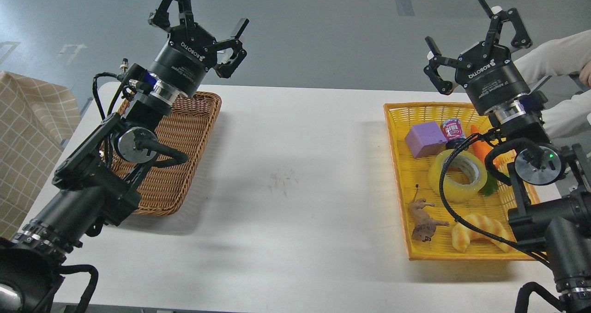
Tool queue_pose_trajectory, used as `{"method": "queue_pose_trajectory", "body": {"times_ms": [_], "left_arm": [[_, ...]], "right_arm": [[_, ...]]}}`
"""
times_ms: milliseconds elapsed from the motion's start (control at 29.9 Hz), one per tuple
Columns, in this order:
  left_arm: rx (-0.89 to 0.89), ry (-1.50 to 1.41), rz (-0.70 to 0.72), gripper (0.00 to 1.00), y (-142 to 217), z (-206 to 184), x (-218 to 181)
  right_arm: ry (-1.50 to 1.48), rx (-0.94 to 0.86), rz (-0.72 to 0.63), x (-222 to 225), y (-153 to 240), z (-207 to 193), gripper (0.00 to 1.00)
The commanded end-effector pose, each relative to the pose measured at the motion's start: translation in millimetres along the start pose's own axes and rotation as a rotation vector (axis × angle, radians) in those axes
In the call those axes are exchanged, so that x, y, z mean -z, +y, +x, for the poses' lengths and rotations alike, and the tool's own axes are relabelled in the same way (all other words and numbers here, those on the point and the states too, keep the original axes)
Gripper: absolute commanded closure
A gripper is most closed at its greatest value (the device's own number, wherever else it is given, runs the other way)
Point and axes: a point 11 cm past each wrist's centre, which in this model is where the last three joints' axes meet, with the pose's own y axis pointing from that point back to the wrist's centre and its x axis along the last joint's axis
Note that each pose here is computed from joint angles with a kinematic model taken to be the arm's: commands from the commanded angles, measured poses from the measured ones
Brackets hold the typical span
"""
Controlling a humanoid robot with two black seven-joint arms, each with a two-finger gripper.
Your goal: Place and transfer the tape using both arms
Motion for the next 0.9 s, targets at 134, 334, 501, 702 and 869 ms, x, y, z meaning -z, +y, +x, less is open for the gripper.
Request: {"method": "queue_pose_trajectory", "body": {"times_ms": [134, 334, 501, 702, 869], "left_arm": [[0.000, 0.000, -0.004, 0.02, 0.0, 0.0, -0.5], [0.000, 0.000, -0.002, 0.02, 0.0, -0.1, 0.0], [0.001, -0.005, -0.003, 0.02, -0.1, 0.2, -1.4], [0.003, -0.006, -0.003, 0.02, -0.3, -0.3, -1.4], [0.010, -0.009, 0.000, 0.02, -2.7, -1.8, -2.5]], "right_arm": [[0.010, -0.004, -0.009, 0.9, 1.1, 2.3, 0.00], [0.037, -0.014, -0.031, 3.6, 7.0, 7.2, 0.00], [0.106, -0.020, -0.071, 12.2, 12.0, 13.2, 0.00], [0.212, -0.012, -0.158, 20.1, 17.4, 17.4, 0.00], [0.420, -0.008, -0.233, 43.4, 24.8, 19.5, 0.00]]}}
